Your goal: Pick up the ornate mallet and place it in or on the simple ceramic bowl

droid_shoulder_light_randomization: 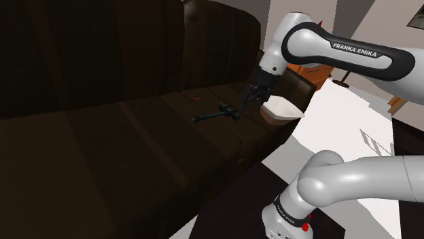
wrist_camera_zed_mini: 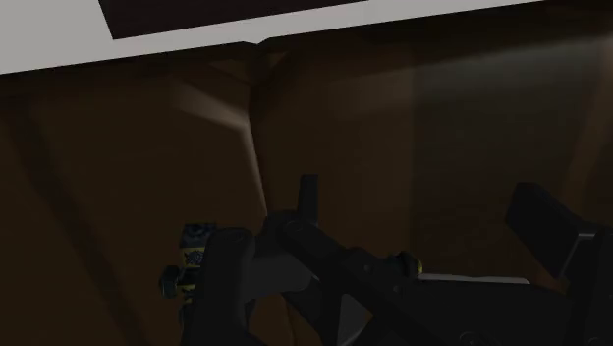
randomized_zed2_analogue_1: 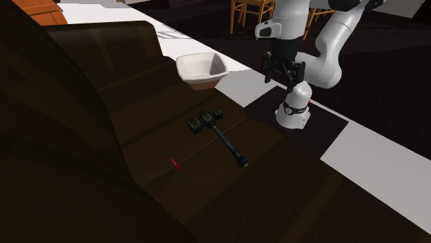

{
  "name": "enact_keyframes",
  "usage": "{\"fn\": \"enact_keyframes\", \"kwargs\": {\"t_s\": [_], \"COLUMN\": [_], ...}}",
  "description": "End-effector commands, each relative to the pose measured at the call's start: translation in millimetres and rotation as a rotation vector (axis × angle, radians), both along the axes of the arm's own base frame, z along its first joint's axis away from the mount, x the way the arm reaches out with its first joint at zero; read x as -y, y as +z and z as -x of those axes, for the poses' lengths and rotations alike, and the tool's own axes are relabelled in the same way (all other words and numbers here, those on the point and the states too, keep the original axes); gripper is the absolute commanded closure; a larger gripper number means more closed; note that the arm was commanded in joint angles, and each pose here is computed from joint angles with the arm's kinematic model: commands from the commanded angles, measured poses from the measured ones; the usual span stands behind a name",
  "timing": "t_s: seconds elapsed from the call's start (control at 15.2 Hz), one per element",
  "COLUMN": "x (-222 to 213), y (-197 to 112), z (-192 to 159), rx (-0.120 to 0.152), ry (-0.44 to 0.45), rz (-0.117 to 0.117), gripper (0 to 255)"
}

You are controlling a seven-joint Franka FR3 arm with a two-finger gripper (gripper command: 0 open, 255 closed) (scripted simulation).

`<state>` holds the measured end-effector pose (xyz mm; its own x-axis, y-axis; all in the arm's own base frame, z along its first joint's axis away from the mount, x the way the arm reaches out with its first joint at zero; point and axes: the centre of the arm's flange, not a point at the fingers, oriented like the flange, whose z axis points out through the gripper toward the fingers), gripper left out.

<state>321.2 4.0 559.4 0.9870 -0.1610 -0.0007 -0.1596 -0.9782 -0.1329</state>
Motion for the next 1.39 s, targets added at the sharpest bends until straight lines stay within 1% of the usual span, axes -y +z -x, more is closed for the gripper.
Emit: {"fn": "enact_keyframes", "kwargs": {"t_s": [0.0,1.19,1.32], "x": [0.0,137.5,138.1], "y": [0.0,-124.9,-130.6], "z": [0.0,-134.4,-134.5], "rx": [0.0,-0.08,-0.08], "ry": [0.0,-0.003,-0.003], "rz": [0.0,0.146,0.147], "gripper": [0,0,0]}}
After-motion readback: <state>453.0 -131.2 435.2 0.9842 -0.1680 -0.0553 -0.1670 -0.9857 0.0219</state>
